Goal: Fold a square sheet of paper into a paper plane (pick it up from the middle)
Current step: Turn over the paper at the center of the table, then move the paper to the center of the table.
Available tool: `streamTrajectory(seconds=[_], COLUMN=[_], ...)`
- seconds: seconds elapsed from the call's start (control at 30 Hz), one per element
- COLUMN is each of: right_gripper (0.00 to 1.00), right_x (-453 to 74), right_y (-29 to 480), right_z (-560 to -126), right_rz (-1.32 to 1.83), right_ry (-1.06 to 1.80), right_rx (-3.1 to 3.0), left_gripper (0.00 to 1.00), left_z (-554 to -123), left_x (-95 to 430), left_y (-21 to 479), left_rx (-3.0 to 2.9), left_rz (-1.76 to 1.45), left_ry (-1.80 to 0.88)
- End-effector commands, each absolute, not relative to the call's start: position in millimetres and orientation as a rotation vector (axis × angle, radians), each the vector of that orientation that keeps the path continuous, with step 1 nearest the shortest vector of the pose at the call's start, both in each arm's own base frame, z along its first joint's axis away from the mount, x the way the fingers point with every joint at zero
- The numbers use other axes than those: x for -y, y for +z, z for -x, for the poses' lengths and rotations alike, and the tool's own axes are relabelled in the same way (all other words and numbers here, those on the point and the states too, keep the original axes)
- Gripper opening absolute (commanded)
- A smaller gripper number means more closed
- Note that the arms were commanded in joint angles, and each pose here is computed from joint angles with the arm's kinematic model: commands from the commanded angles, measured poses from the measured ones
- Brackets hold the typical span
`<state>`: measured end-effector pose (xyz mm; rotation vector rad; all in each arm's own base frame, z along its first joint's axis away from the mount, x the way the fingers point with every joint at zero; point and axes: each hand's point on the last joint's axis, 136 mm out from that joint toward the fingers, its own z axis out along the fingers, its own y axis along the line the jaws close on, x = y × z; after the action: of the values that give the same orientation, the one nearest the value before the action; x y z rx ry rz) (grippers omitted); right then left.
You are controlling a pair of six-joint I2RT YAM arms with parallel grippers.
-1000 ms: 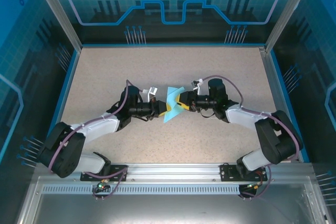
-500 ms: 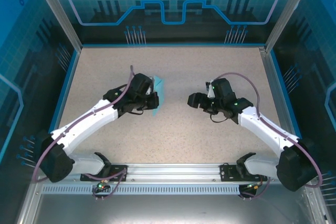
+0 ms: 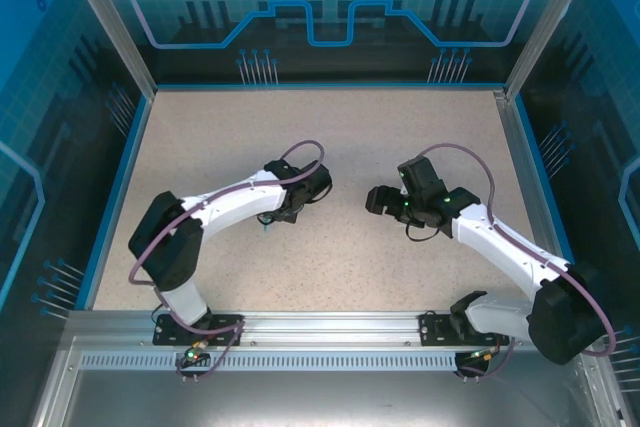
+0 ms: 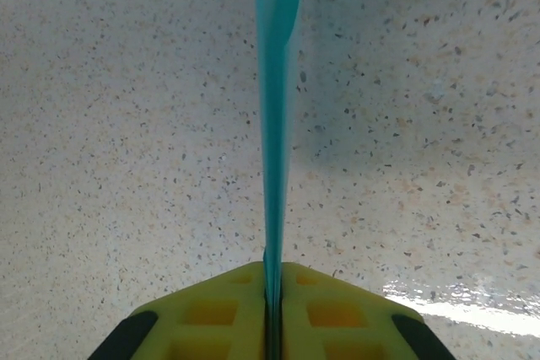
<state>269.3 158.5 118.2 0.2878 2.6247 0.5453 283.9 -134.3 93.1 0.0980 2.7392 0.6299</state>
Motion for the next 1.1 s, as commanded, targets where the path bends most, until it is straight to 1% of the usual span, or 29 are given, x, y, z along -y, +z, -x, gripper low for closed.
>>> streamTrajectory(seconds=[0.0,0.03,0.1,0.13,0.2,0.23,0.33,0.43,0.57,0.6,0.67,0.73,0.8,0.83,0.93,1.07], right_gripper=[0.87,0.87,0.87,0.87,0.87,0.87,0.86,0.84,0.79,0.75,0.71,0.63,0.58,0.54,0.47,0.41], right_x=[-151,-150,-149,-149,-149,-149,-158,-179,-224,-238,-269,-302,-331,-345,-379,-411], right_y=[116,115,115,115,115,113,113,112,110,106,114,115,113,112,104,88], right_z=[-262,-261,-261,-260,-260,-259,-259,-260,-259,-257,-259,-257,-255,-254,-254,-255], right_rz=[-0.304,-0.311,-0.317,-0.317,-0.320,-0.316,-0.283,-0.232,-0.146,-0.112,-0.063,0.006,0.054,0.076,0.111,0.126], right_ry=[0.490,0.486,0.481,0.480,0.475,0.475,0.490,0.524,0.585,0.595,0.633,0.669,0.687,0.702,0.736,0.793], right_rx=[-2.632,-2.634,-2.638,-2.639,-2.641,-2.644,-2.644,-2.646,-2.652,-2.663,-2.642,-2.637,-2.644,-2.647,-2.672,-2.716], left_gripper=[0.13,0.17,0.29,0.35,0.50,0.55,0.67,0.76,0.81,0.82,0.84,0.85,0.87,0.88,0.90,0.91], left_z=[-288,-287,-285,-284,-284,-284,-285,-290,-296,-295,-293,-290,-287,-285,-280,-276], left_x=[155,166,187,198,213,220,230,215,173,161,140,122,105,98,84,74], left_y=[82,74,68,67,73,78,97,115,120,119,115,109,104,102,97,92], left_rx=[-2.771,-2.808,-2.851,-2.865,-2.875,-2.870,-2.840,-2.784,-2.724,-2.716,-2.701,-2.691,-2.674,-2.668,-2.651,-2.649], left_rz=[-0.078,-0.086,-0.088,-0.087,-0.077,-0.069,-0.025,0.090,0.302,0.354,0.449,0.539,0.626,0.664,0.734,0.777], left_ry=[0.542,0.461,0.293,0.197,0.025,-0.071,-0.328,-0.480,-0.524,-0.512,-0.497,-0.492,-0.495,-0.495,-0.496,-0.495])
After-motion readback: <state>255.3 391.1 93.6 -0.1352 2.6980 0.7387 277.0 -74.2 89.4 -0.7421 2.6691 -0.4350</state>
